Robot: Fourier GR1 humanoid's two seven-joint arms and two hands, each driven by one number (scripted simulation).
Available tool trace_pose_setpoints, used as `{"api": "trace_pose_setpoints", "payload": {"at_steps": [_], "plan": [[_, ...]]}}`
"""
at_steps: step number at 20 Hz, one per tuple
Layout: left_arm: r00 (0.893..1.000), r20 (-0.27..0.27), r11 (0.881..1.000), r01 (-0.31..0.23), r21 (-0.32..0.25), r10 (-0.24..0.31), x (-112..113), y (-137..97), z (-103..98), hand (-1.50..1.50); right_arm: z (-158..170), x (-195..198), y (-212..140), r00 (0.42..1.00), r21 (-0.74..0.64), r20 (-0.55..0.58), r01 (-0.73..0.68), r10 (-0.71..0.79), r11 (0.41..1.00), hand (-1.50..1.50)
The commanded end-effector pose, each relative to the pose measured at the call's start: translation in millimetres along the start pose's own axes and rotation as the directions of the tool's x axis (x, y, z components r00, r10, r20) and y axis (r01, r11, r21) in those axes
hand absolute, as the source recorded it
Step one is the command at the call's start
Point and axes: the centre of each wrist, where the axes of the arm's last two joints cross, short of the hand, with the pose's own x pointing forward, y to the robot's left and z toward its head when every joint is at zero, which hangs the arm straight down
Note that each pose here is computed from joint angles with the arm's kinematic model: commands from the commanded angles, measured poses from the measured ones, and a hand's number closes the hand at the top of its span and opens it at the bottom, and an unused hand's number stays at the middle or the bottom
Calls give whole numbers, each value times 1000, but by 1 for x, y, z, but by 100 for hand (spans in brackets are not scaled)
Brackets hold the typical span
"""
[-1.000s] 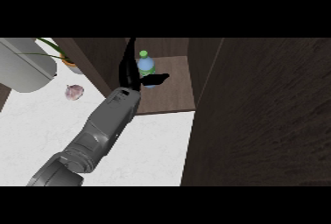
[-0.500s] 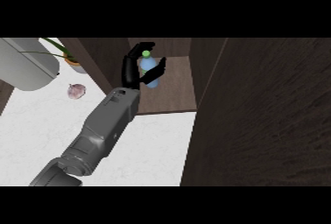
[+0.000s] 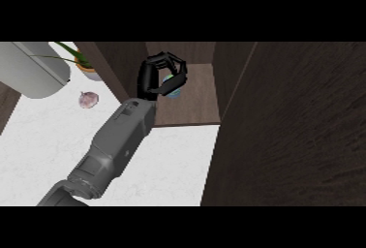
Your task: Pick up the bottled water, place it into the cabinet and close the cabinet
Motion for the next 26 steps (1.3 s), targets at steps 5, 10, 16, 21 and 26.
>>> {"api": "trace_pose_setpoints", "payload": {"at_steps": [5,10,16,21,26], "plan": [[969,-82,964,-241,-116,232,-15,4,39,150,6,13,-4,998,-44,30,-54,55,998,-150],[944,-76,938,-327,-116,320,-2,16,56,150,11,14,-4,998,-53,26,-56,58,997,-150],[933,-59,928,-360,-97,355,18,23,98,150,13,22,-9,998,-10,7,-66,66,998,-150],[923,-73,919,-384,-87,379,31,49,157,150,8,21,-9,995,67,-22,-96,97,993,150],[904,-75,902,-426,-74,421,57,53,193,150,5,25,1,999,256,-42,-17,29,966,150]]}}
